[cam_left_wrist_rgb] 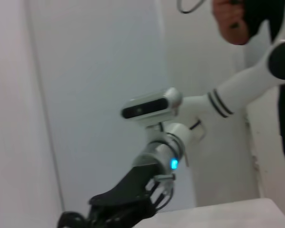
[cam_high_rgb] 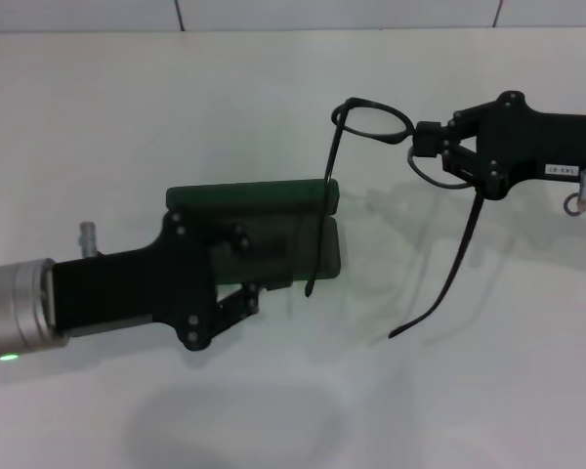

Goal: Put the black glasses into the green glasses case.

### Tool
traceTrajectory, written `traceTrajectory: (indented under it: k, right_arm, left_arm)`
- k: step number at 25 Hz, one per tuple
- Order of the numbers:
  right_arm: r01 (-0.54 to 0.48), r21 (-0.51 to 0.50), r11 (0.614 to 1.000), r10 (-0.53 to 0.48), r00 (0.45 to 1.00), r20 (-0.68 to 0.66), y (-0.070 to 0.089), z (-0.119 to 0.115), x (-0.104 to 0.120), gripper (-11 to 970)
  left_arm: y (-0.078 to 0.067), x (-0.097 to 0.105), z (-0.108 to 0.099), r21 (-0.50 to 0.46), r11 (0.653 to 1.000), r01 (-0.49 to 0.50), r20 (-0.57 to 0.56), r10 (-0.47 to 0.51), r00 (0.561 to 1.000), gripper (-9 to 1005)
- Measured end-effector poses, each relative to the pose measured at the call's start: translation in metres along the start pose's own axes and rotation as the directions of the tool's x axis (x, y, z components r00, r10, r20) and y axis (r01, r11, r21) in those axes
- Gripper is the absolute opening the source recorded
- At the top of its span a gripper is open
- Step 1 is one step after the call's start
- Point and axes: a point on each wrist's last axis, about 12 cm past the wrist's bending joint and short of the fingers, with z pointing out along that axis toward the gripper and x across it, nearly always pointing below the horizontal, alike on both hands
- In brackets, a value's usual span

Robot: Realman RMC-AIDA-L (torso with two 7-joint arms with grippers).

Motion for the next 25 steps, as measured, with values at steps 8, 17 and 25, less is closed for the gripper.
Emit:
traceTrajectory:
  k: [8, 17, 25]
  right_arm:
    - [0.053, -0.076, 0.996, -0.051, 0.998, 0.027, 0.008, 0.007, -0.003, 61]
    - [0.138, -0.1, 0.985, -0.135, 0.99, 0.041, 0.012, 0.013, -0.003, 61]
    - [0.152, -0.112, 0.982, -0.145, 0.987, 0.066, 0.013, 0.019, -0.003, 61]
  left_arm:
    - [-0.001, 0.001, 0.006, 0.038, 0.999, -0.032, 0.003, 0.032, 0.999, 111]
    - [-0.002, -0.002, 0.011, 0.083, 0.996, -0.019, 0.023, 0.017, 1.0, 1]
    - [0.0, -0.005, 0.017, 0.122, 0.992, -0.015, 0.039, 0.01, 0.999, 0]
